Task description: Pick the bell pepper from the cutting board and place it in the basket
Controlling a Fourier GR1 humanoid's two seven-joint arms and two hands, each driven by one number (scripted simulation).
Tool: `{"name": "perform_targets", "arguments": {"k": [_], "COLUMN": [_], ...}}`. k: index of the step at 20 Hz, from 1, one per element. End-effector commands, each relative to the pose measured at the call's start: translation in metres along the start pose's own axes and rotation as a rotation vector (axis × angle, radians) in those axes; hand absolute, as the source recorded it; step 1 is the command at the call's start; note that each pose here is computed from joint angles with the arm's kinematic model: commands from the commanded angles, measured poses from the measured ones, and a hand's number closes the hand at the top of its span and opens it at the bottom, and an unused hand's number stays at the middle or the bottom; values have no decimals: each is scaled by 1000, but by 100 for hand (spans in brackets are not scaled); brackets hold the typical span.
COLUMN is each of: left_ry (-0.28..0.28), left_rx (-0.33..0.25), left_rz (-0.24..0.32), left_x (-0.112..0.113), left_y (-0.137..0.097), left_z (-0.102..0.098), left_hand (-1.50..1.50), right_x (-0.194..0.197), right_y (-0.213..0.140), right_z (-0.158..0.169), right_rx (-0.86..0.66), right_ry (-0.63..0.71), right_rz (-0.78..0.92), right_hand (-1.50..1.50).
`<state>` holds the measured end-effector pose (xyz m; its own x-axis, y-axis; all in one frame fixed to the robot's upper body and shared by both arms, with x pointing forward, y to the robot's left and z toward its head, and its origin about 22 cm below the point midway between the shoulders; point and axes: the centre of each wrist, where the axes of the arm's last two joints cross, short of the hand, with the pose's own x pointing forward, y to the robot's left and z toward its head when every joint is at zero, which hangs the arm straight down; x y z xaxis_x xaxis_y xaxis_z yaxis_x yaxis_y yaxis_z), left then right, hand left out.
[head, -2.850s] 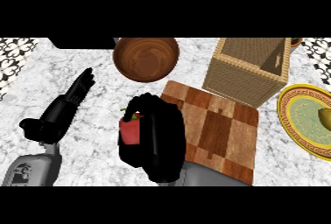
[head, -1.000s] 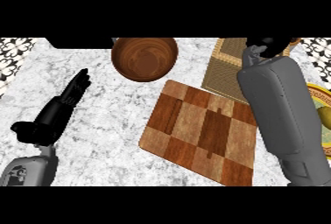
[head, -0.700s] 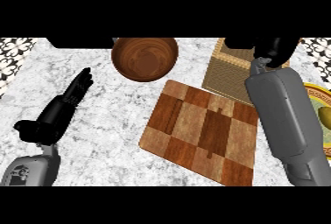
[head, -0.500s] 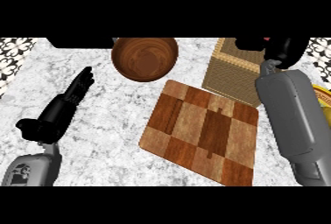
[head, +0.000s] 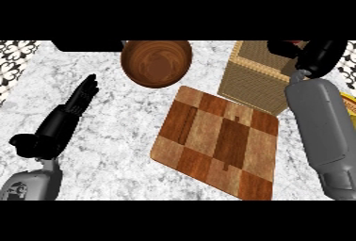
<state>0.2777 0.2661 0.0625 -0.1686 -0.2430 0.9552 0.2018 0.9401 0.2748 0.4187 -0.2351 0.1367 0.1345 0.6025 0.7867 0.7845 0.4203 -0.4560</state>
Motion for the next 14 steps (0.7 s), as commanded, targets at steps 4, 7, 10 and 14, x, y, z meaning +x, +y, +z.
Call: {"name": "perform_targets", "arguments": {"k": [4,7,10,14], "left_ry": [0,5,17,8], "left_rx": [12,-6,2,16], "left_rz": [1,-6,-1,-11], "left_x": [0,-14,-5,-7], "left_y": [-1,-6,2,-4], "left_z": [5,-3,9,-1], "left_hand": [0,0,0,0], "right_x": [-17,-5,20,15], "right_y": [-4,4,-14,-36], "right_z": [-18,-24,-30,-41], "right_rx": [23,-1,-3,-57], "right_ry": [-65,-76,-66,37], "right_rz": [7,-65,-180,-282], "right_hand": [-150,-150,-150,-150]}}
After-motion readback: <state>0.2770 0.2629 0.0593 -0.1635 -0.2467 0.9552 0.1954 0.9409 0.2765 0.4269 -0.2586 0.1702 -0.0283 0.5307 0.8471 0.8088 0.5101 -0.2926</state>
